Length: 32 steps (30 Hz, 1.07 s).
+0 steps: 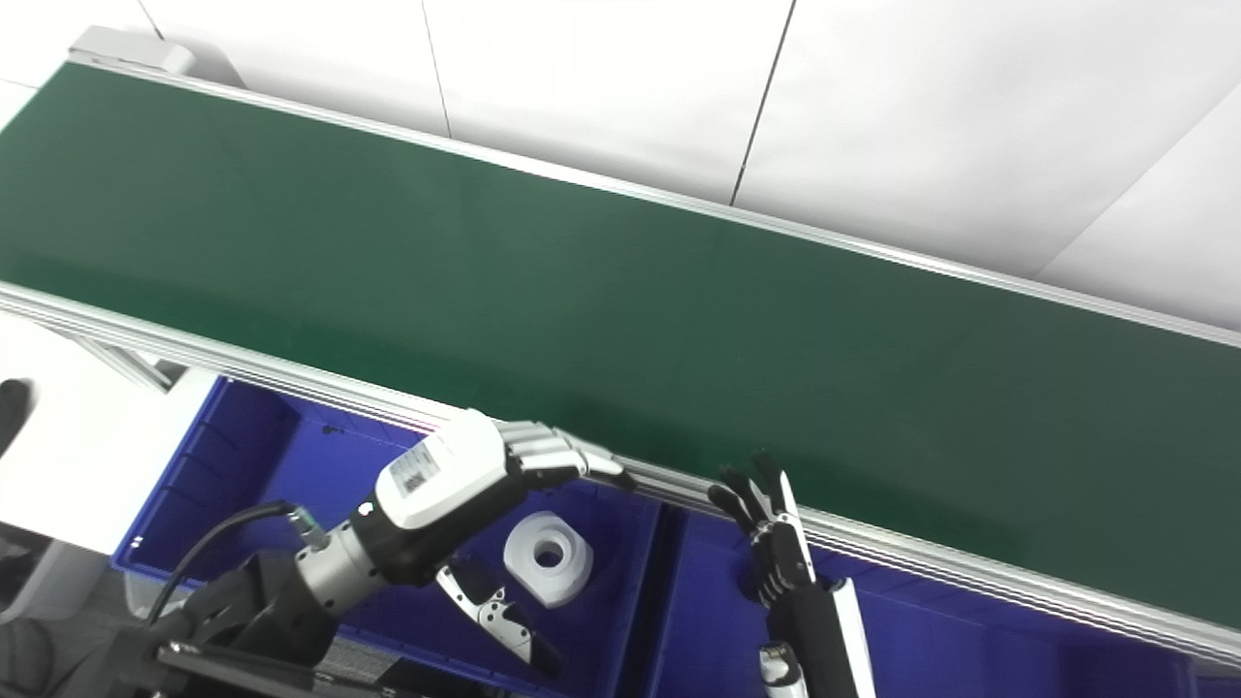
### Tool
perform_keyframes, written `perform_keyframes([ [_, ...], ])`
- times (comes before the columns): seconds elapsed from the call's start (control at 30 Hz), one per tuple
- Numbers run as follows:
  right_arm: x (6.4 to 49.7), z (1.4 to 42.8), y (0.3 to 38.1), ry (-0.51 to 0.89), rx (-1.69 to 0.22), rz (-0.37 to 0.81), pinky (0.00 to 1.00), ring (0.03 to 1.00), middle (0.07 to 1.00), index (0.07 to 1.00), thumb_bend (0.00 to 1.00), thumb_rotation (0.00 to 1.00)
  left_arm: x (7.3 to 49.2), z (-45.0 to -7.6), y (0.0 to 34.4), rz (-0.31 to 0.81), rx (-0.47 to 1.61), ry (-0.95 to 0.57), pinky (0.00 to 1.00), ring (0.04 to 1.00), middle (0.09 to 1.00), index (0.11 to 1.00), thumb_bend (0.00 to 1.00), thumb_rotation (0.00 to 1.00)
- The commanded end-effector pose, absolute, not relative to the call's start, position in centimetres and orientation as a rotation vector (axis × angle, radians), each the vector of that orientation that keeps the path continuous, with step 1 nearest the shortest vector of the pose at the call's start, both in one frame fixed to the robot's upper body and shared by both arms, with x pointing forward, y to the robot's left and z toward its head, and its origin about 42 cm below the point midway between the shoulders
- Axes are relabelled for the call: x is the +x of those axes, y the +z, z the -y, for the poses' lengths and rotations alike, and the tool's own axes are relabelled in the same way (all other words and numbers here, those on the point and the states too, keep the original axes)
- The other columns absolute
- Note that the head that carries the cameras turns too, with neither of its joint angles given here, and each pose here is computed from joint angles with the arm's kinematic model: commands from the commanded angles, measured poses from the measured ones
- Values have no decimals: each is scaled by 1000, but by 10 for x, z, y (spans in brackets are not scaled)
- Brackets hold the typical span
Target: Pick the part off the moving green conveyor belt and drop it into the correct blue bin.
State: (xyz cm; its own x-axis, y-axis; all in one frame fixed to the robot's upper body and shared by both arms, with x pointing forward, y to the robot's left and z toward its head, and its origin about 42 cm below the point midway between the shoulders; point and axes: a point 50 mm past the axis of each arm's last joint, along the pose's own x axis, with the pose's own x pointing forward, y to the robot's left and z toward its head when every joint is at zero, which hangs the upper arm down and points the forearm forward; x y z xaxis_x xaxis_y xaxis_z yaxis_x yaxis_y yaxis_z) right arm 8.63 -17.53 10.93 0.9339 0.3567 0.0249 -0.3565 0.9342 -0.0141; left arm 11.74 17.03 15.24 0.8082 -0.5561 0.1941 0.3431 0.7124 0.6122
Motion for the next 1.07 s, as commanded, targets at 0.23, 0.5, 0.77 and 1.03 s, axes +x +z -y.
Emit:
perform_keyframes([
  [0.23,84,150,110,253,-91,56,919,964,1000,973,907,1000,104,-137,138,152,-18,-298,844,907,932,914,980,892],
  [0.5,89,117,104,185,-36,4,976,982,1000,975,840,1000,113,-164,98,72,85,-467,980,998,1000,998,953,872],
  [0.77,96,95,98,150,-12,-16,1000,995,1000,990,809,1000,119,-188,86,44,118,-515,996,1000,1000,1000,946,824],
  [1.03,100,90,100,151,-16,-9,1000,979,1000,987,816,1000,122,-191,84,56,127,-547,1000,1000,1000,1000,931,812],
])
